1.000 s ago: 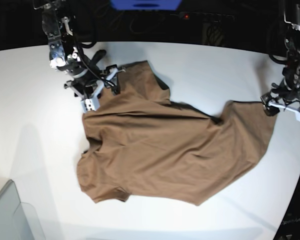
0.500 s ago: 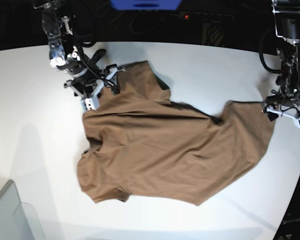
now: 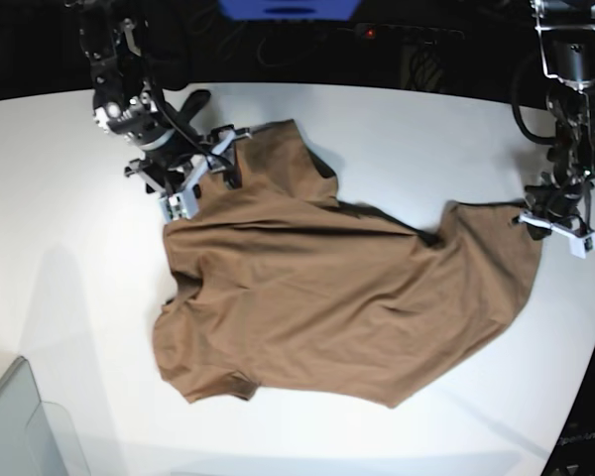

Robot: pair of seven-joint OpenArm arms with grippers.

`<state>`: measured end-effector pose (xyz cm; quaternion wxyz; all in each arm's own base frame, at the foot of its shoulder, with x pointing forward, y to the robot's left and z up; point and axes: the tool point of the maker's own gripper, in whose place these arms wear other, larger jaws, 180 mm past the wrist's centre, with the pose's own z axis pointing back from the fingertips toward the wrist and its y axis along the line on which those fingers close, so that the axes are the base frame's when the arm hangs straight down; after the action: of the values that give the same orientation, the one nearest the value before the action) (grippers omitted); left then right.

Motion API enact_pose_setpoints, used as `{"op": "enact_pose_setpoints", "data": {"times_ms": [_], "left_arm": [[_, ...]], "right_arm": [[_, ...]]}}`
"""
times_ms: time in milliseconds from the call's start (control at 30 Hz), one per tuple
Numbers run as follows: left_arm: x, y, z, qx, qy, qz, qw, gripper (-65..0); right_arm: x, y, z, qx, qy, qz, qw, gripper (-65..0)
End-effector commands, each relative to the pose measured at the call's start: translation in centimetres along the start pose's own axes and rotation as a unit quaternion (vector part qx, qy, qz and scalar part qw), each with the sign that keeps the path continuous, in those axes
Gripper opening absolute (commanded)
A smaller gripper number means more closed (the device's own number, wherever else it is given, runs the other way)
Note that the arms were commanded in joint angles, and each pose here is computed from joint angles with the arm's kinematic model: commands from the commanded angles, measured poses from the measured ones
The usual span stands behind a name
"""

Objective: Layout the t-shirt on the table in an organized manner, then fold the t-shirt properly
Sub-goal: 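Drag the held shirt edges apart to spread the shirt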

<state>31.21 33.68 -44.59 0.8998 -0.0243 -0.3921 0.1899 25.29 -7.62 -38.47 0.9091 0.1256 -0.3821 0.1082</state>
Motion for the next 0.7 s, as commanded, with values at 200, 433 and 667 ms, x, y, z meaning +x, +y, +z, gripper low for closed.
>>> {"op": "enact_pose_setpoints", "data": {"times_ms": [200, 433, 667], "left_arm": [[-4.9, 0.2, 0.4, 0.002, 0.09, -0.002, 0.996, -64.8], [-4.9, 0.2, 0.4, 0.002, 0.09, -0.002, 0.996, -64.8], [-4.9, 0.2, 0.4, 0.002, 0.09, -0.002, 0.996, -64.8]], "right_arm": [[2.2, 2.2, 3.0, 0.02, -0.049, 0.007, 0.9986, -25.7], [-2.0, 6.7, 2.3, 0.068, 0.001, -0.026, 0.9974, -25.7], [-5.4, 8.1, 0.4, 0.086, 0.053, -0.024, 0.9946, -25.7]]}}
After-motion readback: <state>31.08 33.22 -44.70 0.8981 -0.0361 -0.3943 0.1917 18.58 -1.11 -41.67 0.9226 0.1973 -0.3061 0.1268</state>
